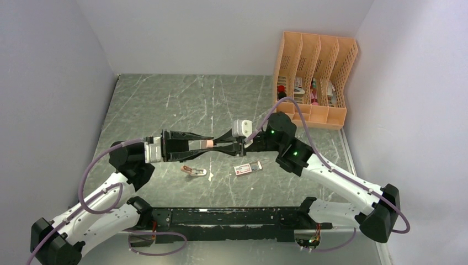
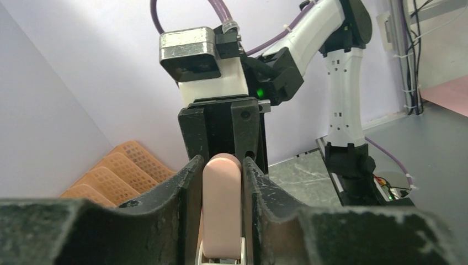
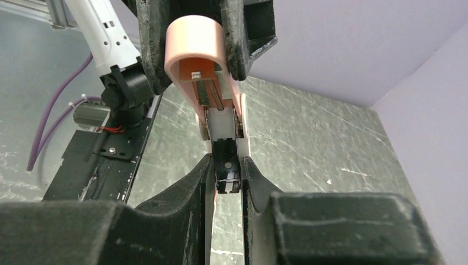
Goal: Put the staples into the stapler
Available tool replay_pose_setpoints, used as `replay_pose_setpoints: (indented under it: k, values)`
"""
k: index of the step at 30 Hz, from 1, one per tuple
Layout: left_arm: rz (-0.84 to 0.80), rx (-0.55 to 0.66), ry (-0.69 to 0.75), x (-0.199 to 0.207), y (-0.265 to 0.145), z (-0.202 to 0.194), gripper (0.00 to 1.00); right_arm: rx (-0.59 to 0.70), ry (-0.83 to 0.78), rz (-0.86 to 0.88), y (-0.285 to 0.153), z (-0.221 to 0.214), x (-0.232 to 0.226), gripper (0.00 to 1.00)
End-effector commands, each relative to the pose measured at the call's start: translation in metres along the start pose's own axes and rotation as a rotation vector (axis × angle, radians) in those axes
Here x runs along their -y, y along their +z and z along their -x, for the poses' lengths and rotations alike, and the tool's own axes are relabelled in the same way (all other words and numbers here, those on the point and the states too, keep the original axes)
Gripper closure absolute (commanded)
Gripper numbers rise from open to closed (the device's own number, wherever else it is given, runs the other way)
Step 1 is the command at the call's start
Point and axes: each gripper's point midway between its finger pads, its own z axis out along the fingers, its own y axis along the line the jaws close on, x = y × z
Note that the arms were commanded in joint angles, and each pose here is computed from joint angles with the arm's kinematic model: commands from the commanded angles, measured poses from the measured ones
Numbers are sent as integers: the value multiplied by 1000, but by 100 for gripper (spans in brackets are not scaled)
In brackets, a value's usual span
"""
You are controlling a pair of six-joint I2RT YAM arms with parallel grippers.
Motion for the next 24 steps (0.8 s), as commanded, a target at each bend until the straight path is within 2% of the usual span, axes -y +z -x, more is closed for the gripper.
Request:
replay_pose_setpoints:
  k: [1,6,9,11,15,21,24]
  values:
    - [36,15,29,-3,-2,8,59,-5,-14,-87,-6,10,14,99]
    - [92,16,33,-10,-5,12,39,-15,-9,-106,-11,11,14,100]
    - [113,4,37,-13,-6,12,16,-34,2,-109,-12,7,14,100]
    - [130,-14,39,-17,-6,12,10,-51,12,-113,-14,3,13,100]
    - [242,-64,39,-32,-15,11,6,-153,56,-139,-20,-25,12,100]
    - [536,-94,72,-65,-46,22,1,-413,174,-117,-24,-103,0,100]
    - [695,-192,64,-84,-69,13,3,-503,224,-67,-20,-139,-11,99]
